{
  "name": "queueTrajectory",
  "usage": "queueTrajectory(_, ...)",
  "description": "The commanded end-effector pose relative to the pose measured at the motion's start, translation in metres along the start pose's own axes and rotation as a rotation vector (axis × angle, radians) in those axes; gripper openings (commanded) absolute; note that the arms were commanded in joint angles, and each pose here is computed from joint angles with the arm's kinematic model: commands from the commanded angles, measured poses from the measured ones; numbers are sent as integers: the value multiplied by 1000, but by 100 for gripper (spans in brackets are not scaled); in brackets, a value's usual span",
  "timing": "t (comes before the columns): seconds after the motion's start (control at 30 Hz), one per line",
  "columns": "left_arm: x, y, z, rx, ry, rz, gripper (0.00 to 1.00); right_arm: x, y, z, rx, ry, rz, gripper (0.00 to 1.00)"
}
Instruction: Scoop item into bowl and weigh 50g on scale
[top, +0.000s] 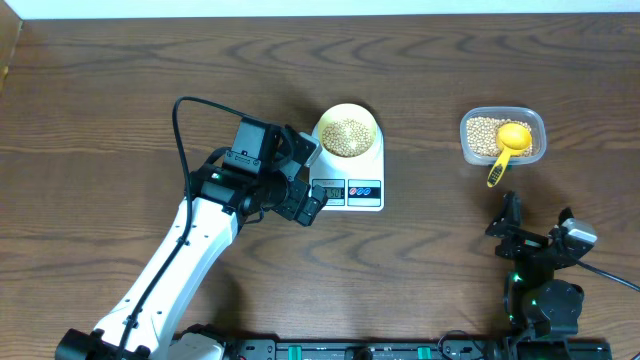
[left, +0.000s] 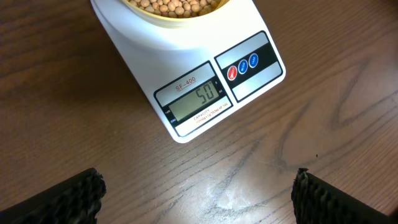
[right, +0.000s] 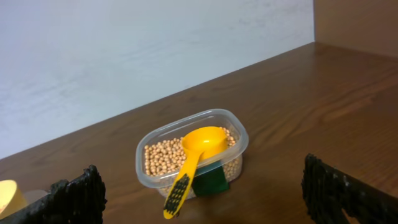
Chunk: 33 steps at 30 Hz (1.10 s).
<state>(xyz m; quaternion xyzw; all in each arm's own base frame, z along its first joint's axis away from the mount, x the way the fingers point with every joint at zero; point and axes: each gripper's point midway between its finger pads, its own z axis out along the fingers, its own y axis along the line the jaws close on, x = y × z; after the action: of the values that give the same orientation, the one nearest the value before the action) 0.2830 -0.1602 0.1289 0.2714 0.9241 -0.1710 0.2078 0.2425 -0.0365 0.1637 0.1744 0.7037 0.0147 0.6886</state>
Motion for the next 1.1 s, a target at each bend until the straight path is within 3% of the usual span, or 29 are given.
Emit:
queueTrajectory(0.0, 3, 1, 2, -5, 10, 11, 98, 1, 0, 0, -9, 1, -22, 99)
queueTrajectory(0.1, 3, 1, 2, -5, 10, 11, 98, 2, 0, 0, -15, 7, -25, 99)
queueTrajectory(0.3, 3, 1, 2, -5, 10, 11, 98, 10, 15, -1, -110, 36, -217, 99)
queueTrajectory(1.07, 3, 1, 2, -5, 10, 11, 98, 13, 21, -2, -143, 50, -159, 99)
